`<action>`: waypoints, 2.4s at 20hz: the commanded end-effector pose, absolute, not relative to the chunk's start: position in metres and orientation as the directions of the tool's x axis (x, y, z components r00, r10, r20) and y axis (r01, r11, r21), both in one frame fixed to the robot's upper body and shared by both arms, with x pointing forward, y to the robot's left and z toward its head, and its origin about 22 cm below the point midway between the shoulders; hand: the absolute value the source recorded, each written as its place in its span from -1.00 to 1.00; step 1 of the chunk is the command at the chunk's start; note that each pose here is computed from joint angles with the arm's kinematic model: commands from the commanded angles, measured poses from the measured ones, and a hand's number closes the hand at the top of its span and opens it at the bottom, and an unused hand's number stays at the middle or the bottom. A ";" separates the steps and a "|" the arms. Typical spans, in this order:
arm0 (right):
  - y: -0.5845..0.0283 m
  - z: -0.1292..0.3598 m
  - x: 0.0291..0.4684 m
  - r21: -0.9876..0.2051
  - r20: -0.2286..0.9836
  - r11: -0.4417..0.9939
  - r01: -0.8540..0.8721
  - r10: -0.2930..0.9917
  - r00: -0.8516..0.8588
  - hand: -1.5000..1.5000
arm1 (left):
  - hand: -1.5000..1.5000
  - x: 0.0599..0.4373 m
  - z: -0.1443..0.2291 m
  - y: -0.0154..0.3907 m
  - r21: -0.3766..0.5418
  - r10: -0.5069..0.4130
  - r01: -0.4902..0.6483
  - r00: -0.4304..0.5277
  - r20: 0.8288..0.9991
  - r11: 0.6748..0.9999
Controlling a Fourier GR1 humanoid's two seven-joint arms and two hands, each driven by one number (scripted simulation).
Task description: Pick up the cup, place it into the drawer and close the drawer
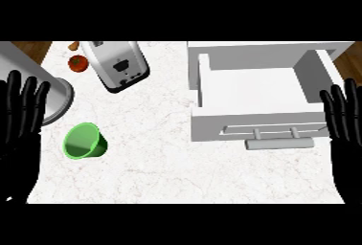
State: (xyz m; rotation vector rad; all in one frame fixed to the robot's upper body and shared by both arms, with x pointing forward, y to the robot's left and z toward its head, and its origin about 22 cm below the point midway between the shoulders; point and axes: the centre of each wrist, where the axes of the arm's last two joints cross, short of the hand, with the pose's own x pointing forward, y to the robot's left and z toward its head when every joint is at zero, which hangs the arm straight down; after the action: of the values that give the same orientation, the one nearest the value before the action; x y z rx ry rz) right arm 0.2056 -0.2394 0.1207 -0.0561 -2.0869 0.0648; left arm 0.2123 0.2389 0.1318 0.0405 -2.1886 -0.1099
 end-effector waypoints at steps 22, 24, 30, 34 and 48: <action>-0.247 0.124 0.211 -0.195 0.876 0.980 -0.037 0.157 -0.455 -1.00 | -1.00 0.213 0.038 0.331 -0.148 0.211 0.281 -0.207 0.955 0.948; -0.269 0.133 0.218 -0.195 0.873 0.980 -0.031 0.160 -0.460 -1.00 | -1.00 0.215 0.031 0.343 -0.110 0.156 0.223 -0.198 0.968 0.968; -0.242 0.110 0.221 -0.198 0.878 0.979 -0.044 0.157 -0.452 -1.00 | -1.00 0.229 -0.012 0.372 -0.078 0.101 0.141 -0.159 0.982 0.987; -0.244 0.118 0.239 -0.208 0.876 0.977 -0.039 0.169 -0.452 -1.00 | -1.00 0.233 -0.027 0.378 -0.037 0.052 0.116 -0.123 0.991 0.993; -0.249 0.120 0.232 -0.198 0.880 0.979 -0.044 0.158 -0.448 -1.00 | -1.00 0.236 -0.110 0.408 -0.069 0.075 0.064 -0.094 0.993 0.996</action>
State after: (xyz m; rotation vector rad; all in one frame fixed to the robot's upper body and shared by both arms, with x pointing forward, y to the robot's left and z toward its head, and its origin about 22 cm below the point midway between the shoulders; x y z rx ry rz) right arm 0.2313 -0.2584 0.1146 -0.0772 -2.0300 0.2320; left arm 0.2410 0.3937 -0.0972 -0.0744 -1.6392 -0.0263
